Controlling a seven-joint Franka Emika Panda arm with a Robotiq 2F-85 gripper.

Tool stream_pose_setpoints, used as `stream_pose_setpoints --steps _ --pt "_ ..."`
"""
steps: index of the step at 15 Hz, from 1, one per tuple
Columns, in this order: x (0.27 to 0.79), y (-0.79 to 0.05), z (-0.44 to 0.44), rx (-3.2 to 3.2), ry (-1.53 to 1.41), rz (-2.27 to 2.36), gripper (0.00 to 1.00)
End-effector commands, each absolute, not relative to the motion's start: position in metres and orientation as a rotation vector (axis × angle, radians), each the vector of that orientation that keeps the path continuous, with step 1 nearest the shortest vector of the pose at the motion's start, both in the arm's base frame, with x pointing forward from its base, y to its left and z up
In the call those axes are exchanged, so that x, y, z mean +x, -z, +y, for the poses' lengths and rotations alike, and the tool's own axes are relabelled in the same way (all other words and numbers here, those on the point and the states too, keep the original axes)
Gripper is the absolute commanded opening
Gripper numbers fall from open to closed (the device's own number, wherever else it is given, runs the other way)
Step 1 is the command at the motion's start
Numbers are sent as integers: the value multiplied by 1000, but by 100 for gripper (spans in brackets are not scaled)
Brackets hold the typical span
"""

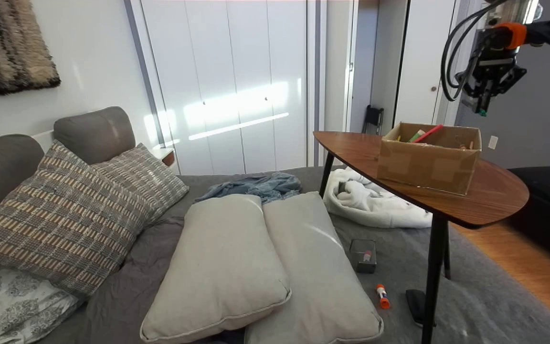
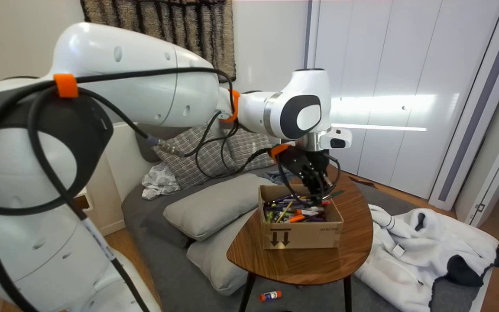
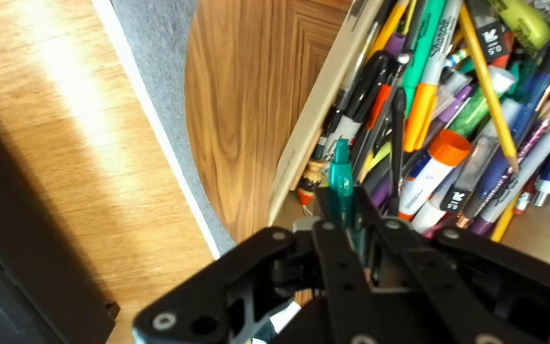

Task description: Remove the green pen from the box and put it on the chair

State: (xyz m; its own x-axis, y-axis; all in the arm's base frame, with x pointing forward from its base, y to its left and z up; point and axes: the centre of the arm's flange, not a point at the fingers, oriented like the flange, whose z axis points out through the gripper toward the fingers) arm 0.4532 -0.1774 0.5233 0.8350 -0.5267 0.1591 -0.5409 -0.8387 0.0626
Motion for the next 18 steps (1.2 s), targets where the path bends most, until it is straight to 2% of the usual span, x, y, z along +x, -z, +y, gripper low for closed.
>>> stream_pose_setpoints --steps 1,8,18 --pt "424 -522 -216 3002 -219 -853 2" --pt "396 -480 -255 3229 -14 -850 2" --pt "397 -419 -247 3275 180 -965 2"
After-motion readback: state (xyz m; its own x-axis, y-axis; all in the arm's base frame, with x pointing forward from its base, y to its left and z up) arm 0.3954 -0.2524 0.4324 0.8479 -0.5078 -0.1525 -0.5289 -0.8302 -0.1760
